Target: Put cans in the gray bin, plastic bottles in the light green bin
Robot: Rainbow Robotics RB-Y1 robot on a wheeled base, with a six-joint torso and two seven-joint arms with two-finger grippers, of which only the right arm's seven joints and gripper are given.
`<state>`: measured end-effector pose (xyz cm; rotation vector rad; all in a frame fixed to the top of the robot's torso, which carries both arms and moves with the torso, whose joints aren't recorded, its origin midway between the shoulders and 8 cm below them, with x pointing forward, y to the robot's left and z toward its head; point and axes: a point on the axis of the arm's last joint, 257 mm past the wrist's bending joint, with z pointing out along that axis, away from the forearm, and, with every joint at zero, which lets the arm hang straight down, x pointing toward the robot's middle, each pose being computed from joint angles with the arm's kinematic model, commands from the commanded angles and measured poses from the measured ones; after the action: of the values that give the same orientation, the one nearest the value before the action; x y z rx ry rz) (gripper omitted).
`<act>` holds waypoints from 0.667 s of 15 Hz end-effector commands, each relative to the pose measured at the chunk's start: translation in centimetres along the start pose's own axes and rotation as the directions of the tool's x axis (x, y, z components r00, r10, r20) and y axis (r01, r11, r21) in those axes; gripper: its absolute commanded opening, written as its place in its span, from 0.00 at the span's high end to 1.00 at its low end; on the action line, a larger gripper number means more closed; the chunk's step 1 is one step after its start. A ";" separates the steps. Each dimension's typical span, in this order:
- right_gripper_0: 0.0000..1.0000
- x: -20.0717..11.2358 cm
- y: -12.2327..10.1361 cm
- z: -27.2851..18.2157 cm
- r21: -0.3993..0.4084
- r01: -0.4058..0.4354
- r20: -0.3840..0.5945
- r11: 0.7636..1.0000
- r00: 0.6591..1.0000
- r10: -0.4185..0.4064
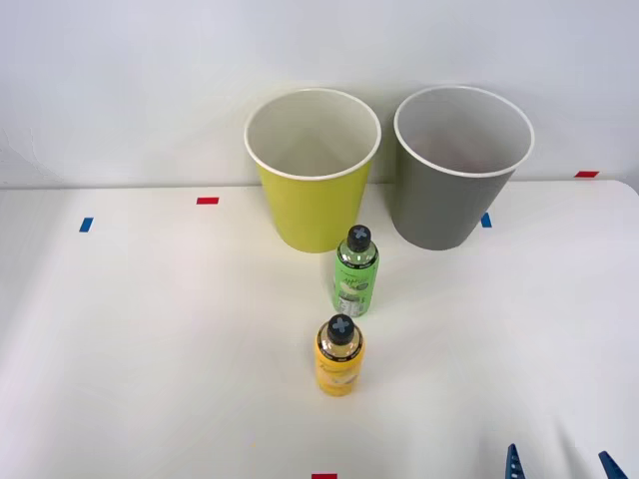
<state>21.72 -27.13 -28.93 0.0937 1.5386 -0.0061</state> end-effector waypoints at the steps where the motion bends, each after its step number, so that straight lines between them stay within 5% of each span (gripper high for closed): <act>1: 0.00 0.0 0.0 0.0 0.000 0.000 0.000 1.000 1.000 0.000; 10: 0.00 0.0 0.0 0.0 0.000 0.000 0.000 1.000 1.000 0.000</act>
<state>21.72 -27.13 -28.93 0.0937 1.5386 -0.0061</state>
